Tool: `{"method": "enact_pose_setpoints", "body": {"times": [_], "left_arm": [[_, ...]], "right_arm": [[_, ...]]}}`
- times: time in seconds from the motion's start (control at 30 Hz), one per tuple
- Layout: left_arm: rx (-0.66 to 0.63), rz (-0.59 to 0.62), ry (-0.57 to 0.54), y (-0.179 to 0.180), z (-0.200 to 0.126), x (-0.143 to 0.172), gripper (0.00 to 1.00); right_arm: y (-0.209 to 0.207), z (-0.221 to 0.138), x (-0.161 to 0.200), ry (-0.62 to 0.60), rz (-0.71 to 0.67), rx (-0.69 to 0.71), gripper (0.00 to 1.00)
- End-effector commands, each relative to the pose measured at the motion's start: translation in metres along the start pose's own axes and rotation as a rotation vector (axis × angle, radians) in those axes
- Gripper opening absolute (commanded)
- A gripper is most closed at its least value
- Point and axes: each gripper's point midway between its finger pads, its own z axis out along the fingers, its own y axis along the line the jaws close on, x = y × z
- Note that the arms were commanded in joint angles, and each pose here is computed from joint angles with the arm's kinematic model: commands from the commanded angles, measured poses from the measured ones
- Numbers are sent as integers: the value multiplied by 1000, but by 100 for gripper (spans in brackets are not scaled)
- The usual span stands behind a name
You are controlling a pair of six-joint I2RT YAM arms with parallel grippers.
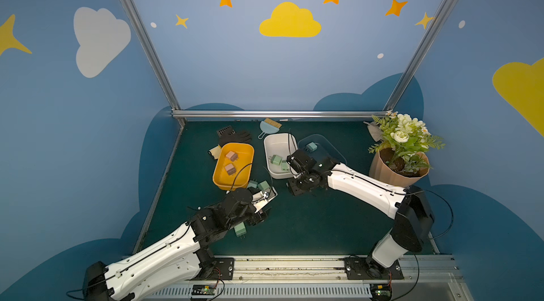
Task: Place the plugs by color into the storage box
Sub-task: Pick up the plug from the center of the board, then place the plug in the storage box.
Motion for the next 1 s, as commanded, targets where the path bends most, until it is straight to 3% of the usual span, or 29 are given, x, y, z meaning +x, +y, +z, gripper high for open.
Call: {"method": "enact_pose_setpoints", "body": {"times": [0.0,0.17,0.4,0.7,0.97], "left_arm": [[19,-205,-78,21,5,-23,74],[-20,-232,-78,45,19,-38,76],[36,-282,-61,68,47,-59,76],[106,-331,-57,89,85,-73,74],[129,-354,-86,92,87,-69,75]], "right_arm": [[-8,5,-26,-12,-30,-1,39],[-27,10,-78,-73,20,14,39],[-53,34,-123,-103,64,58,39],[-81,75,-155,-141,60,156,41],[-77,90,-161,-139,73,138,50]]}}
